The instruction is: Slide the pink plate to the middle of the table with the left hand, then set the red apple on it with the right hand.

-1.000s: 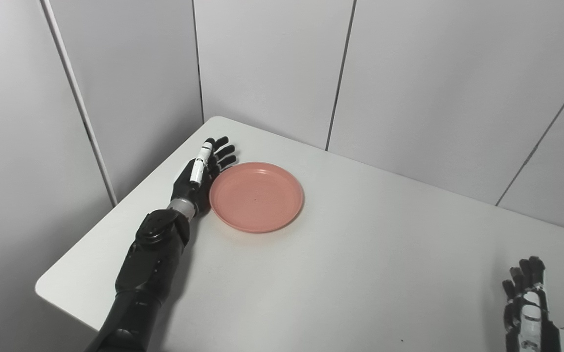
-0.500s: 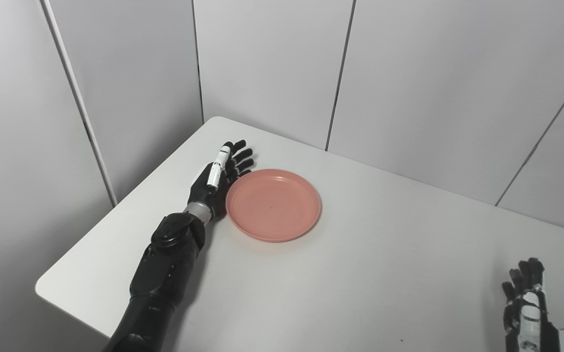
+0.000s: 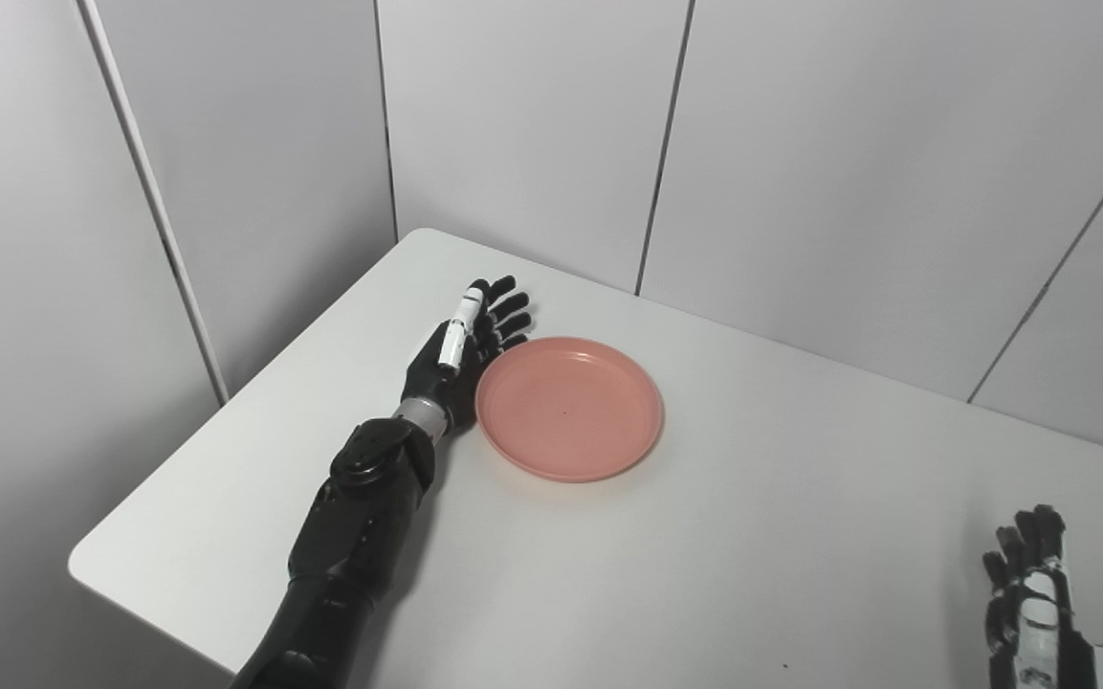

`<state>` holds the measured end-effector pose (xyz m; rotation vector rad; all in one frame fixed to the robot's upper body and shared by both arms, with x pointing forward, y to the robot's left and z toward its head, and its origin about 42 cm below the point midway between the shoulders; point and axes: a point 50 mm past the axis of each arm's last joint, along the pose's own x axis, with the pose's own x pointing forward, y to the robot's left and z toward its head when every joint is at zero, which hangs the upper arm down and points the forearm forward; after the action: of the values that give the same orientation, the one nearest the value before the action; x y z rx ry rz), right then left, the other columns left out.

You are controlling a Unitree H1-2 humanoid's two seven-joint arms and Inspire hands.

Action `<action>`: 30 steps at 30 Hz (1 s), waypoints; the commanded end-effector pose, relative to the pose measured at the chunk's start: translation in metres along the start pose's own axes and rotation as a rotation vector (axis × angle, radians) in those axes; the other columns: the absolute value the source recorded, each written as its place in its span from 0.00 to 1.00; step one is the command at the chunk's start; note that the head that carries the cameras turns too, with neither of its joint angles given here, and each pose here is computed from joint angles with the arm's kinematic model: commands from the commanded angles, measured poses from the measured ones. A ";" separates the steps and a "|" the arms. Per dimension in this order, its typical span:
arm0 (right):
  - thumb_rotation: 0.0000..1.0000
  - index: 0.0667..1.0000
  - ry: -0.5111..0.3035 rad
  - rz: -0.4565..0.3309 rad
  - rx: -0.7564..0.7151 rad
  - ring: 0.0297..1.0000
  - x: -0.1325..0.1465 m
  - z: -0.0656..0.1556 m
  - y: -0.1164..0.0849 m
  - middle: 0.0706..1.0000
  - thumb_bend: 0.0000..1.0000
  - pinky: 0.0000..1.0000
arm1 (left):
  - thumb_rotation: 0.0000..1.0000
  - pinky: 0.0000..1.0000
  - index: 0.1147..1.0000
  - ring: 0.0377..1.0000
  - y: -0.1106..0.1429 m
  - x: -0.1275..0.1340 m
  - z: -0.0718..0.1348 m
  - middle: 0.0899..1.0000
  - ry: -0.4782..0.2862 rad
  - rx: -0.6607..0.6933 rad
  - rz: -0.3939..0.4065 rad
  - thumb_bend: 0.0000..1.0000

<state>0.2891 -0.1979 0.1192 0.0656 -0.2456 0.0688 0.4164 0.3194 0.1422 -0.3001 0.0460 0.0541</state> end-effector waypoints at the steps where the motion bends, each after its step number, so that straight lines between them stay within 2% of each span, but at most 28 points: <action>1: 1.00 1.00 0.064 -0.012 0.006 1.00 -0.017 -0.014 -0.001 1.00 0.15 1.00 | 1.00 0.92 0.86 0.91 -0.006 -0.002 -0.022 0.89 0.081 -0.018 0.005 0.30; 17: 1.00 1.00 0.060 -0.016 0.000 0.99 -0.018 -0.015 0.004 1.00 0.16 1.00 | 1.00 0.93 0.88 0.92 -0.029 0.001 -0.040 0.90 0.096 -0.042 -0.044 0.32; 30: 1.00 0.99 0.054 -0.014 0.000 0.98 -0.017 -0.017 0.007 0.99 0.19 1.00 | 1.00 0.89 0.84 0.88 -0.050 -0.002 -0.056 0.86 0.128 -0.062 -0.078 0.33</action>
<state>0.2881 -0.1939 0.1184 0.0543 -0.2429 0.0669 0.4260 0.2659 0.1327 -0.3494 0.0362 -0.0412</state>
